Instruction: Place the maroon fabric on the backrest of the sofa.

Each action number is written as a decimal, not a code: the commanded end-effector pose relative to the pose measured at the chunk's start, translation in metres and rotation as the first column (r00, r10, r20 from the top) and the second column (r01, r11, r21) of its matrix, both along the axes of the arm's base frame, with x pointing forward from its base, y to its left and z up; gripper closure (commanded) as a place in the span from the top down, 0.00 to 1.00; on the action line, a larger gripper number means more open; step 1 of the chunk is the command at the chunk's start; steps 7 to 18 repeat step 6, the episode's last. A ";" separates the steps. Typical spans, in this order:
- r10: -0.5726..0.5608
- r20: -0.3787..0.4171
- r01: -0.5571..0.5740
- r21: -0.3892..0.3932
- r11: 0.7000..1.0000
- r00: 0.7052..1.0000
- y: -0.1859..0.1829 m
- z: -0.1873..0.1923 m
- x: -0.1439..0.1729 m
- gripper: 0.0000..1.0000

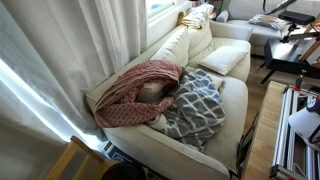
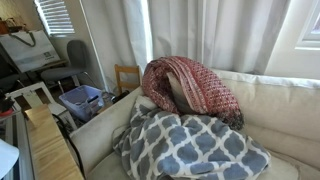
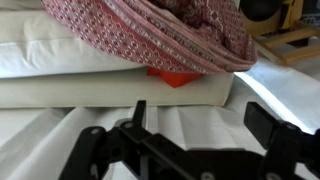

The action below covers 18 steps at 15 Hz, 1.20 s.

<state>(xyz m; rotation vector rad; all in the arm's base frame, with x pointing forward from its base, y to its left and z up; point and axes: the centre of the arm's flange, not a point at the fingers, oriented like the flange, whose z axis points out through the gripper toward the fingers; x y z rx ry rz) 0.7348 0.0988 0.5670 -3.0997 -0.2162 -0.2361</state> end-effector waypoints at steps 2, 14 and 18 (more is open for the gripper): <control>-0.031 -0.102 0.029 -0.022 0.999 0.994 -0.025 0.009 -0.018 1.00; -0.051 -0.160 0.047 -0.027 0.999 0.986 -0.044 0.019 -0.032 1.00; -0.051 -0.160 0.047 -0.027 0.999 0.986 -0.044 0.019 -0.032 1.00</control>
